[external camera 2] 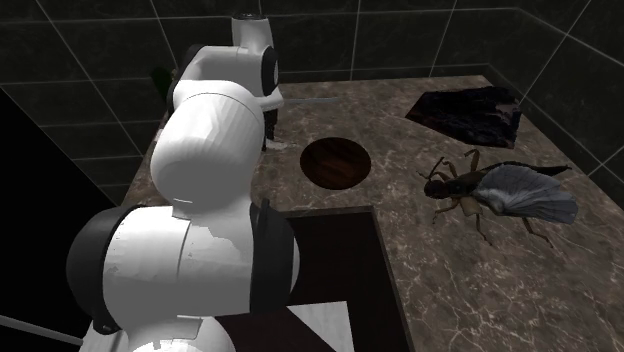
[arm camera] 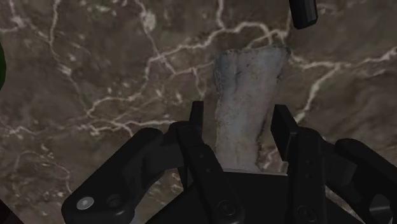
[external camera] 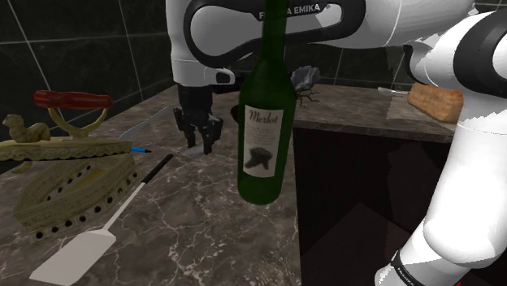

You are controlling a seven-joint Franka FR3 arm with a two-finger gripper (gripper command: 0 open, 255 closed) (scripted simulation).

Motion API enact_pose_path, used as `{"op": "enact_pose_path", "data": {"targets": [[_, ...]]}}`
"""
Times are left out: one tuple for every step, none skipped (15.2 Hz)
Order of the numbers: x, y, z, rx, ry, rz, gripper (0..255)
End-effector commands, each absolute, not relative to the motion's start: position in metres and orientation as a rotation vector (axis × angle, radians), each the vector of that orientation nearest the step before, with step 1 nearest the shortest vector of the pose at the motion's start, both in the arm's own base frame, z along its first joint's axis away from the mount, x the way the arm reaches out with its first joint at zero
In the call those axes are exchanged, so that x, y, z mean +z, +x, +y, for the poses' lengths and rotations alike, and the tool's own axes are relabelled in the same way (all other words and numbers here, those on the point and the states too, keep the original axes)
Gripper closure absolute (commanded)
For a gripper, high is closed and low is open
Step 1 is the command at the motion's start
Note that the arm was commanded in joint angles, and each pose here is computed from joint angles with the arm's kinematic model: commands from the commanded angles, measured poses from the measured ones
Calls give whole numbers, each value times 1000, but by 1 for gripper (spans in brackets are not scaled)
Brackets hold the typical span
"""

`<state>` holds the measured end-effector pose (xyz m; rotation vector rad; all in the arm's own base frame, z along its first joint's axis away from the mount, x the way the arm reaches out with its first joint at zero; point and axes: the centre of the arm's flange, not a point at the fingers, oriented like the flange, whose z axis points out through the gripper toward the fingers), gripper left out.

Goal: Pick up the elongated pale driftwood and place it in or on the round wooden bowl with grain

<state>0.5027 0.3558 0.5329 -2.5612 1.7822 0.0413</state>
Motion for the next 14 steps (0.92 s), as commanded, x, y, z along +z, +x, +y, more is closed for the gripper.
{"op": "enact_pose_path", "data": {"targets": [[529, 505, 355, 43, -2555, 1781, 255], [530, 505, 356, 43, -2555, 1781, 255], [530, 505, 355, 43, -2555, 1781, 255], [529, 504, 354, 43, -2555, 1781, 255], [530, 503, 354, 43, -2555, 1781, 255], [531, 503, 354, 43, -2555, 1781, 255], [531, 504, 354, 43, -2555, 1781, 255], [529, 505, 356, 43, -2555, 1781, 255], [535, 505, 355, 43, -2555, 1781, 255], [540, 505, 355, 43, -2555, 1781, 255], [545, 505, 356, 43, -2555, 1781, 255], [550, 505, 356, 43, -2555, 1781, 255], [556, 505, 356, 43, -2555, 1781, 255], [561, 505, 356, 43, -2555, 1781, 255]]}}
